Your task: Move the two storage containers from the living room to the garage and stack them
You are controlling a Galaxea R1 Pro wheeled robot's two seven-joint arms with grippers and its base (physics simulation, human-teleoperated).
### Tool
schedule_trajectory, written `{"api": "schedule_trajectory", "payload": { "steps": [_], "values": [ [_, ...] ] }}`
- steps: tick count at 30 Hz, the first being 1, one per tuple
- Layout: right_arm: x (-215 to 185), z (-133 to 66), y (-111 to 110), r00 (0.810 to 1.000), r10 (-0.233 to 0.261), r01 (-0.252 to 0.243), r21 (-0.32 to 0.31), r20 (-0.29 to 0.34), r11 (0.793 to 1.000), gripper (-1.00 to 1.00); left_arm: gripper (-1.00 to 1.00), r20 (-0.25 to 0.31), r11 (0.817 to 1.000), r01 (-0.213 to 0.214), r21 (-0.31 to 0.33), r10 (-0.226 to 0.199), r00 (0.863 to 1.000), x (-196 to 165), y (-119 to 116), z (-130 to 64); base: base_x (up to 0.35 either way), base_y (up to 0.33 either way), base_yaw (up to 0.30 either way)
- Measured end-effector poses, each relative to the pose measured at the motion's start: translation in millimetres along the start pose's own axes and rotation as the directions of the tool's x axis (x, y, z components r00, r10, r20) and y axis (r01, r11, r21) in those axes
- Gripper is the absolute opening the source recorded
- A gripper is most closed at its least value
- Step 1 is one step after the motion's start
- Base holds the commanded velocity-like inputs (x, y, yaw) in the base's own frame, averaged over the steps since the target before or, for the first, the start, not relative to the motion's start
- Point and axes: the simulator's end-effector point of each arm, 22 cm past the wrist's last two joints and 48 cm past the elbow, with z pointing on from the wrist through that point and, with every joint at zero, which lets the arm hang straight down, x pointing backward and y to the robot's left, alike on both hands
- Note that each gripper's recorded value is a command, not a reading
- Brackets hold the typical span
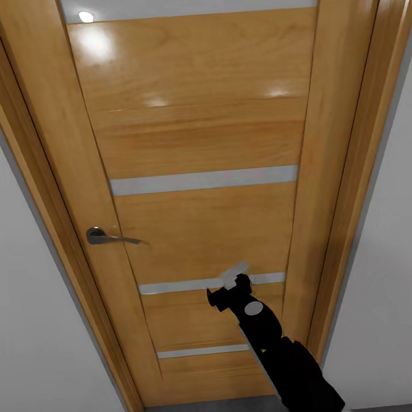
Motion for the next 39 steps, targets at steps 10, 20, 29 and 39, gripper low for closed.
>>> {"api": "schedule_trajectory", "payload": {
  "steps": [10, 20, 29, 39],
  "values": [
    [-40.4, 70.3, -18.9, 0.985, -0.170, 0.170, 0.009, -0.002, 0.985, 1.00, 1.00, -0.002, 1.000, -0.001, 0.001, 0.001, 1.000, 0.5, -0.6, 0.0, 0.000, 0.000, 0.000],
    [-56.3, 111.4, -65.4, 0.966, -0.259, 0.260, 0.068, -0.019, 0.963, 1.00, 1.00, -0.002, 1.000, -0.003, 0.001, 0.003, 1.000, -0.2, -0.9, 0.0, 0.000, 0.000, 0.000],
    [-68.5, 117.2, -76.9, 0.965, -0.260, 0.260, 0.083, -0.002, 0.962, 1.00, 1.00, -0.004, 1.000, -0.003, 0.002, 0.003, 1.000, 1.4, -1.5, 0.0, 0.000, 0.000, 0.000],
    [-105.3, 107.7, -81.6, 0.966, -0.248, 0.239, 0.120, 0.071, 0.964, 1.00, 1.00, -0.001, 1.000, -0.004, 0.002, 0.004, 1.000, 1.1, -1.6, 0.0, 0.000, 0.000, 0.000]
  ]
}}
